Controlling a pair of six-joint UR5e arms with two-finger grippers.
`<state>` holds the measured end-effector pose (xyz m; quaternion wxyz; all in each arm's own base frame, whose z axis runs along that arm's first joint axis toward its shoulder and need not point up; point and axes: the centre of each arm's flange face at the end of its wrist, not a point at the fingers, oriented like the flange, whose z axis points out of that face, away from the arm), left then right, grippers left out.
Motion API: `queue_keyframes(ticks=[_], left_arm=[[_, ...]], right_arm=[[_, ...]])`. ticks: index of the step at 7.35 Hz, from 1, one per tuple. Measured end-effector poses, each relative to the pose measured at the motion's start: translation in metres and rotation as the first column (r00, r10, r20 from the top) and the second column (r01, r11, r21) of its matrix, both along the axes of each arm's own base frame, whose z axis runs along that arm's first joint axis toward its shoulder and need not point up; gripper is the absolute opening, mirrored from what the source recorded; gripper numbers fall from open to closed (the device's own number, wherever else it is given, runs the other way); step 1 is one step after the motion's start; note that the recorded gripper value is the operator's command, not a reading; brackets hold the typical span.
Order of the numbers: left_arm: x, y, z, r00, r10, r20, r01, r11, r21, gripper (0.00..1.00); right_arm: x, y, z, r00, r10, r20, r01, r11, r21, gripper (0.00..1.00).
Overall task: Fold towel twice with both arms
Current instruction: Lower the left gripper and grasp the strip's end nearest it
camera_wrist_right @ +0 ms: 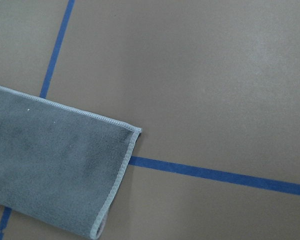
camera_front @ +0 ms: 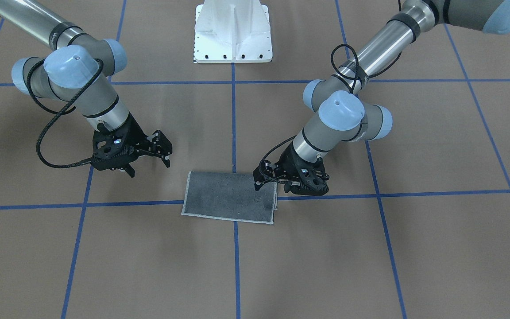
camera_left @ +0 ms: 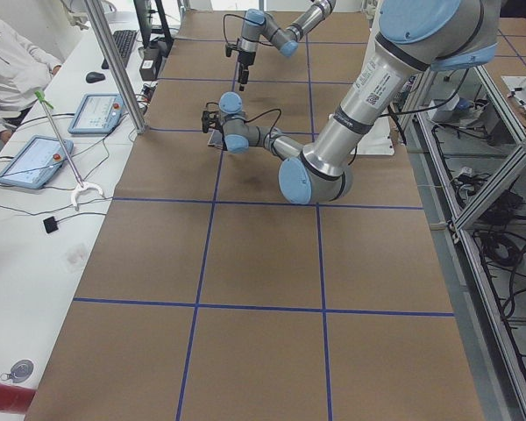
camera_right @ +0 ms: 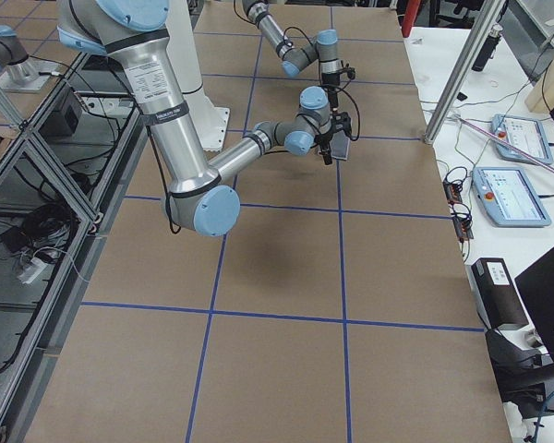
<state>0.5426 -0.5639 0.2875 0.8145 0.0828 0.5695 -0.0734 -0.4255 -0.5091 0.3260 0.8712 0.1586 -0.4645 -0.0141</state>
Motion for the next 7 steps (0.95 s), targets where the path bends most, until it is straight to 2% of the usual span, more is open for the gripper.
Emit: queue_keyframes(ticks=[4,7], left_arm=[[-0.003,0.015,-0.021,0.997,0.069,0.023,-0.067,0.996,-0.061,0.78],[-0.004,0.021,-0.004,0.995,0.083,0.061,-0.077,0.993,-0.090,0.78]], right_arm=[[0.000,0.000,-0.002,1.000,-0.002,0.001,0.002,1.000,0.002,0.98],[-0.002,0.001,-0.002,1.000,-0.003,0.001,0.003,1.000,0.002,0.98]])
